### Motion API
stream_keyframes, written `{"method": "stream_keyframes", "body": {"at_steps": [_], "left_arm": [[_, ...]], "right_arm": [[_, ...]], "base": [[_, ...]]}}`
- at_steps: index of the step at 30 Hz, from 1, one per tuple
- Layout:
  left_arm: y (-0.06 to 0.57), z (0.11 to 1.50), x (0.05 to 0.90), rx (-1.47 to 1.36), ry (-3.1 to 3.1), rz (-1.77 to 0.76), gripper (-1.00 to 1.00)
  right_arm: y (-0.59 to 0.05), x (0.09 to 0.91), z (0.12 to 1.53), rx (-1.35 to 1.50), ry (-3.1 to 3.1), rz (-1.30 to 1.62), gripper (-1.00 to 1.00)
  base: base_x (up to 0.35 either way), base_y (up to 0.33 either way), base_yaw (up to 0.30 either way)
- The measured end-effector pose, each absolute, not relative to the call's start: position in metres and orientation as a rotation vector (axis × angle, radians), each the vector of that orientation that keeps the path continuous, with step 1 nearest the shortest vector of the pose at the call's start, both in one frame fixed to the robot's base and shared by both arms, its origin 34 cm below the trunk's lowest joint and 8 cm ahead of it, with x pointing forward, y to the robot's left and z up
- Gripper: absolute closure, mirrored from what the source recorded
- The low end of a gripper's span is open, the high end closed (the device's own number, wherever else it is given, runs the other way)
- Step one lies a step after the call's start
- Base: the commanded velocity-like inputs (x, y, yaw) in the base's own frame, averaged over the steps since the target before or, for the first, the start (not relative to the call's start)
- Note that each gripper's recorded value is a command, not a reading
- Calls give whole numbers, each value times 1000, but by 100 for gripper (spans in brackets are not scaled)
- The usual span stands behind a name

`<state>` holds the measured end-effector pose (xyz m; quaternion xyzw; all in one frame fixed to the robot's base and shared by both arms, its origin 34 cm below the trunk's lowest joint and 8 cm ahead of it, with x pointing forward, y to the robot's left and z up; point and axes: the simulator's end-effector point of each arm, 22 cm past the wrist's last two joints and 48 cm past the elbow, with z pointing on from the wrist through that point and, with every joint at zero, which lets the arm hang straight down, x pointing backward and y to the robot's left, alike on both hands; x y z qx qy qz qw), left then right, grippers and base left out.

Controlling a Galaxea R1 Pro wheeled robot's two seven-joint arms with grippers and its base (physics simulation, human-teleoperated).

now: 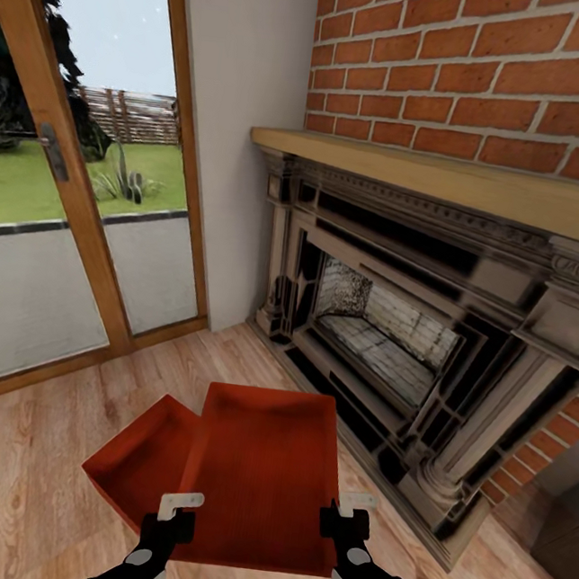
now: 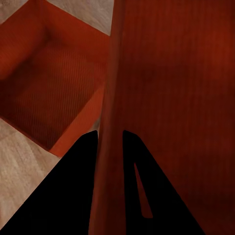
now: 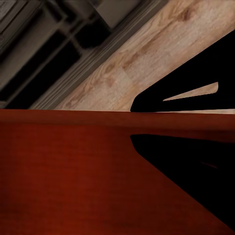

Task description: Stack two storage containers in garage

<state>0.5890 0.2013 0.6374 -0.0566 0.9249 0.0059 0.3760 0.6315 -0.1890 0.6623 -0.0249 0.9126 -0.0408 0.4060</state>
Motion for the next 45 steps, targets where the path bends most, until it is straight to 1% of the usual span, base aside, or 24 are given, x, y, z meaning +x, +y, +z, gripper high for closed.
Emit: {"method": "stream_keyframes", "body": {"at_steps": [45], "left_arm": [[201,670,608,-143,2296,10,100]], "right_arm": [[-189,649,698,-59,2233,-104,100]], "base": [[0,0,0]]}}
